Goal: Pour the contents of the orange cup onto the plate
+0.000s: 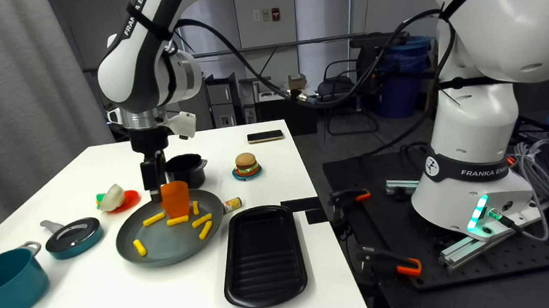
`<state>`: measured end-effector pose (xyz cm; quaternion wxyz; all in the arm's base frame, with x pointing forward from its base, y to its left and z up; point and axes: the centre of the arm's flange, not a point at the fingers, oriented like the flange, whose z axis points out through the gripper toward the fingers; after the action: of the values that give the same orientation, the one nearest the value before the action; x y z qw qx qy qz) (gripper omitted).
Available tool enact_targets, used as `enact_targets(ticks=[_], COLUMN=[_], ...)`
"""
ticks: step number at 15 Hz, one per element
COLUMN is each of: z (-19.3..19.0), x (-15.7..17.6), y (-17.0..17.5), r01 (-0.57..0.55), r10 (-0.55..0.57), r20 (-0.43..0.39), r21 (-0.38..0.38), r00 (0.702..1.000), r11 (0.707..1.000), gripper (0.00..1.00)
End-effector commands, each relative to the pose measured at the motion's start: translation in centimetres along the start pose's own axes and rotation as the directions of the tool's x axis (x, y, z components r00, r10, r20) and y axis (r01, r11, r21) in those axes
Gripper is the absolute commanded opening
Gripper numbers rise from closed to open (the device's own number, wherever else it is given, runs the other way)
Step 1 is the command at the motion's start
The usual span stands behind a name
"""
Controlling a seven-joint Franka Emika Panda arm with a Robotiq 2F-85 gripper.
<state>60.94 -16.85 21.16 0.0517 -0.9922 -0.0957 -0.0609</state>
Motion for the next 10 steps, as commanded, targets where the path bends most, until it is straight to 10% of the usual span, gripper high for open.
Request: enact_targets(ticks=[1,10], z=[-0.06,-0.17], x=[-0.23,-0.59], y=[0.47,1.17], r01=[-0.007,-0.017], r10=[0.007,0.017], r20=[0.0,0.0], r21=[-0.002,-0.005], r00=[1.0,1.0], r11=[1.0,1.0], gripper=[1.0,1.0])
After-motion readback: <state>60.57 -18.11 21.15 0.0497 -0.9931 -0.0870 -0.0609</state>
